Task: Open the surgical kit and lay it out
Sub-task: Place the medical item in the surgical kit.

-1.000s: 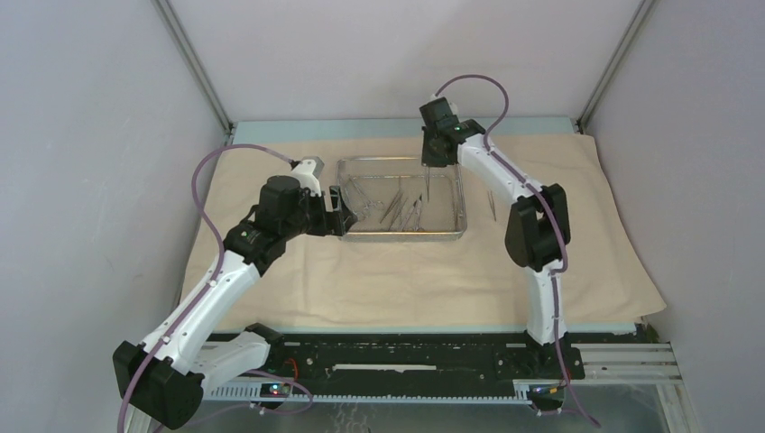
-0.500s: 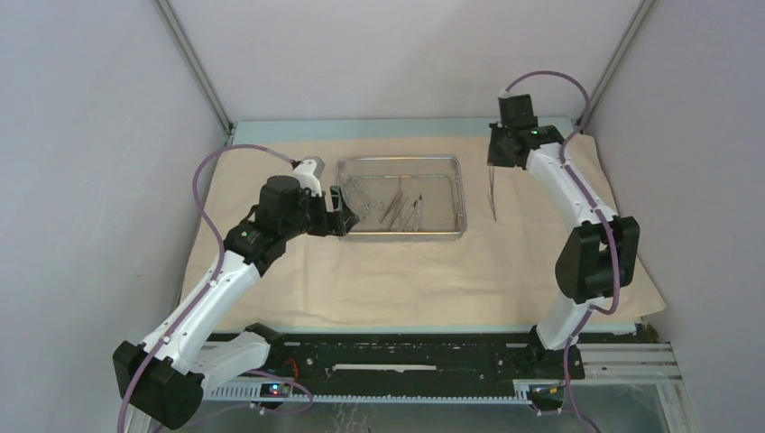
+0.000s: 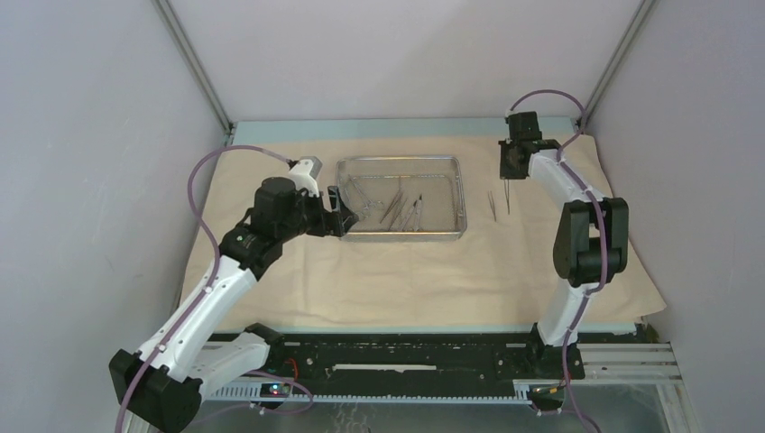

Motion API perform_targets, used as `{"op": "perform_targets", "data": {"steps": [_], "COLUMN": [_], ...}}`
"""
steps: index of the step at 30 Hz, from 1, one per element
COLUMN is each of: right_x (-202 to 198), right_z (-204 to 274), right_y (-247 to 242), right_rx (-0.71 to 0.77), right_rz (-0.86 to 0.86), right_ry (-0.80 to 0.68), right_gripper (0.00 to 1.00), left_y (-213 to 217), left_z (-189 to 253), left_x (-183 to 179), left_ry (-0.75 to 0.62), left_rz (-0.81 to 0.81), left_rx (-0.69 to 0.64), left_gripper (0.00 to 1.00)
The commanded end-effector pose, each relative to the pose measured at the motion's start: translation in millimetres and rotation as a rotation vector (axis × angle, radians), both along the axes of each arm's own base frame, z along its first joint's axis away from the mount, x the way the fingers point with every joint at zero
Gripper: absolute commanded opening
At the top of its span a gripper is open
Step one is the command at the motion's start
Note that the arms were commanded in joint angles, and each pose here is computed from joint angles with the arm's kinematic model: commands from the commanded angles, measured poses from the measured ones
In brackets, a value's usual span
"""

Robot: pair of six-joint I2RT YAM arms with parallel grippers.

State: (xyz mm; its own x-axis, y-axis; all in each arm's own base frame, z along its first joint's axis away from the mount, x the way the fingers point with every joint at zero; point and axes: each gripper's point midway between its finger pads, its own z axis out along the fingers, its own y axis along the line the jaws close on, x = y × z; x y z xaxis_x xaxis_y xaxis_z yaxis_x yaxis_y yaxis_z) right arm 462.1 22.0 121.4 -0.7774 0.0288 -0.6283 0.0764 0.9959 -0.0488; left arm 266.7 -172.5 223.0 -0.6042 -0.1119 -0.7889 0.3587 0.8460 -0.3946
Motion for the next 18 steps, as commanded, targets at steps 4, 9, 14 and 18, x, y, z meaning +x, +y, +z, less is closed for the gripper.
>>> {"op": "perform_targets", "data": {"steps": [4,9,14,18], "right_x": [17,24,28,33], "right_z": [-47,-56,-66,-67], "right_y": [-13,-15,-13,-13], "right_rx": [-0.086,-0.073,-0.066,-0.056], "right_rz": [0.047,0.051,0.066,0.058], "right_ry": [0.003,-0.001,0.018,0.024], "right_gripper": [0.0,0.0,0.0,0.0], "left_y": [2,0,0,0], "left_z": [5,4,2,1], "left_x": [-1,-1,-1,-1], "left_ry": [-0.03,-0.025,-0.019,-0.014], "left_rz": [0.006,-0.002,-0.004,-0.004], "left_rx": [-0.022,-0.023,-0.019,-0.018], "left_gripper": [0.82,0.82,0.82,0.82]}}
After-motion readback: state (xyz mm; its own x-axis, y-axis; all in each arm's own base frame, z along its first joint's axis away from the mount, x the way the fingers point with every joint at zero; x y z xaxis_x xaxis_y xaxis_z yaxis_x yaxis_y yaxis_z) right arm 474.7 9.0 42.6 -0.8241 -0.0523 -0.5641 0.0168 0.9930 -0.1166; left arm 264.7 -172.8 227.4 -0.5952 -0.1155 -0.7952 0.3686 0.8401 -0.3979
